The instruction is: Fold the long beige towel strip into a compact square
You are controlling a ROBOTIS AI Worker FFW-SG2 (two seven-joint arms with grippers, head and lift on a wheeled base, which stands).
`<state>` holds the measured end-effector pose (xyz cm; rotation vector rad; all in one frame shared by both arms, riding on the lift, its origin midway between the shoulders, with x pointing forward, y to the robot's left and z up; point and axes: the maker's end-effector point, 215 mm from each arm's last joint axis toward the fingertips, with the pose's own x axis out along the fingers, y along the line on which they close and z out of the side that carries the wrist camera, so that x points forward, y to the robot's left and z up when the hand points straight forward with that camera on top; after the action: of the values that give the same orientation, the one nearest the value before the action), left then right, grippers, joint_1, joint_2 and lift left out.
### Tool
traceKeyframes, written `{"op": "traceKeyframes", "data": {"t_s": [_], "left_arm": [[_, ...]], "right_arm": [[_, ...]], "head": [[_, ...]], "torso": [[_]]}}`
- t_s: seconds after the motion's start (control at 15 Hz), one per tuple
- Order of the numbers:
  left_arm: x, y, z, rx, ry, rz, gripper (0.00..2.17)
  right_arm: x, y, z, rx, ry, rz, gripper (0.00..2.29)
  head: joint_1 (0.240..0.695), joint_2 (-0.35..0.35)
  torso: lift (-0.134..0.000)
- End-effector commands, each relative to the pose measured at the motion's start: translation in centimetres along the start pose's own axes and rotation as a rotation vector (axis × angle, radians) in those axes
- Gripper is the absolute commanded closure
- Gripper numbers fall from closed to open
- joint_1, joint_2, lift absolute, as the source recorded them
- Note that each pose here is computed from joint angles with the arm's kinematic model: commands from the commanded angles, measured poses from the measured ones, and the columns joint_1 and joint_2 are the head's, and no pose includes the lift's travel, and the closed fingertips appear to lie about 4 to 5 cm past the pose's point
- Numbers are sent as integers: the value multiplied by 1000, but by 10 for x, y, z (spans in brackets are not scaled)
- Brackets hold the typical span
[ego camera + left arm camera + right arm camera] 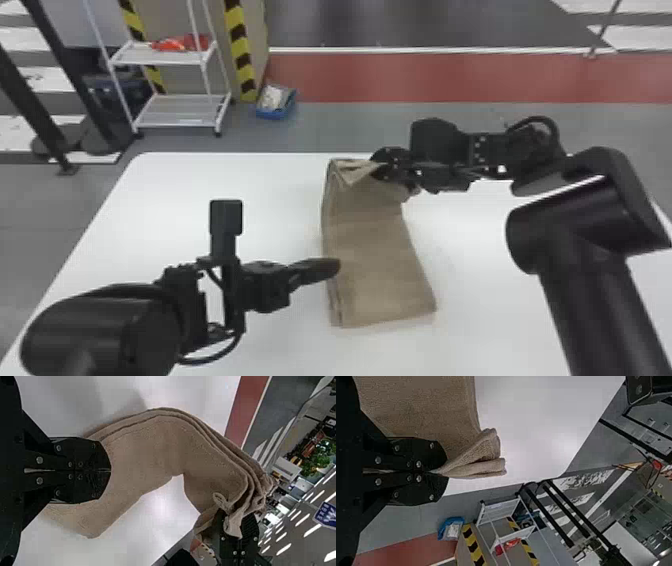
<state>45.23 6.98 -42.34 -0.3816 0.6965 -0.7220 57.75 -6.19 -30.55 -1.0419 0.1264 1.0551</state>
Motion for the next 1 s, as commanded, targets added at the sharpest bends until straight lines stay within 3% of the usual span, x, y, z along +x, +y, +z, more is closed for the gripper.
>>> {"op": "traceKeyframes", "data": {"t_s": [0.0,0.33,0.93], "left_arm": [[9,-6,-4,1,1,-16,1922],[32,-26,-9,-5,17,-55,1922],[59,-13,-6,60,18,-17,1922]], "right_arm": [[-2,4,-10,11,14,1,2007],[-4,10,-16,18,22,6,2007],[-10,5,-19,21,31,-4,2007]], "head": [[695,14],[695,-28],[695,-66]], "torso": [[-124],[-124],[-124]]}}
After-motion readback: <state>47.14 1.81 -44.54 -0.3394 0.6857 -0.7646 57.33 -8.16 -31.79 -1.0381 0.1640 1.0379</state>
